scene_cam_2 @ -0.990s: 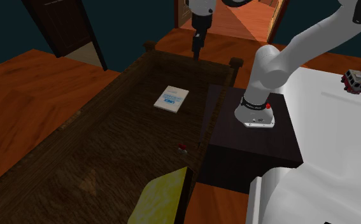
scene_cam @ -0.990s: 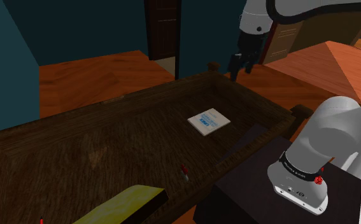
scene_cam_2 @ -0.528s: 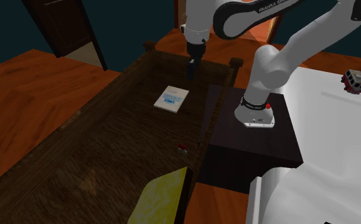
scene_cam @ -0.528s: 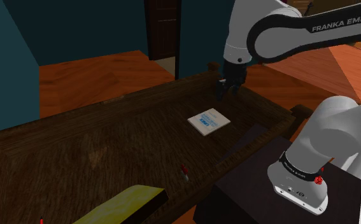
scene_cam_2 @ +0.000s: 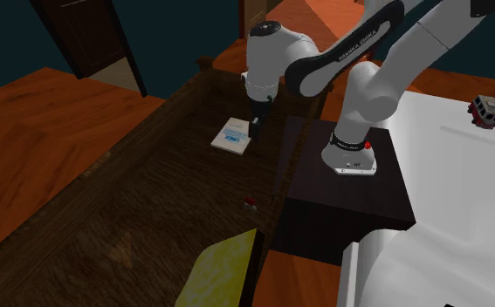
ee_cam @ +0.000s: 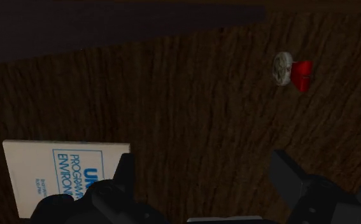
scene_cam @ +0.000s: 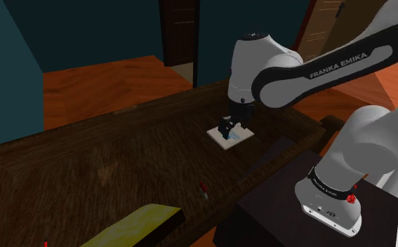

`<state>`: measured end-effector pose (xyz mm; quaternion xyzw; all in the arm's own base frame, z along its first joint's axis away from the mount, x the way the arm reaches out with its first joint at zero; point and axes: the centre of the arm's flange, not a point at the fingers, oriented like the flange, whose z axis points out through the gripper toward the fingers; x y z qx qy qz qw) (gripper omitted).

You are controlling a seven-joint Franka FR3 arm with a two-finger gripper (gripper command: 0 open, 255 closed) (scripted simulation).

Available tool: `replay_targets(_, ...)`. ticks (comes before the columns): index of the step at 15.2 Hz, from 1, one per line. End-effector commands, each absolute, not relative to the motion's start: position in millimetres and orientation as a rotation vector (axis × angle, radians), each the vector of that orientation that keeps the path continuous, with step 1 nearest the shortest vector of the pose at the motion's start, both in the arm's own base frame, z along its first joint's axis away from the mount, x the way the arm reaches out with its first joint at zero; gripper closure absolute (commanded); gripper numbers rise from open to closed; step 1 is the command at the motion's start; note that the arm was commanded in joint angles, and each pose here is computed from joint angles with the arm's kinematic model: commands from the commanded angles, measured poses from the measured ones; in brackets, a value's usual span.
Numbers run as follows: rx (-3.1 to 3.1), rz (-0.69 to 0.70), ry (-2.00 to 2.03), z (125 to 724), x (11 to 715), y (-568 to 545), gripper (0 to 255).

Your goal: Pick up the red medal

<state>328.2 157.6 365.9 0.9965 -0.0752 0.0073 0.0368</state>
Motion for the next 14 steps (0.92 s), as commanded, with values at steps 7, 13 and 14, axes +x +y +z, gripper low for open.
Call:
replay_targets(7, 3.064, 0.021, -0.283, 279.6, 336.3, 214.9, 0)
replay_targets(13, 3.065, 0.017, -0.321, 214.1, 344.6, 257.8, 0)
replay_targets(14, 3.065, 0.017, -0.328, 203.2, 346.1, 265.0, 0)
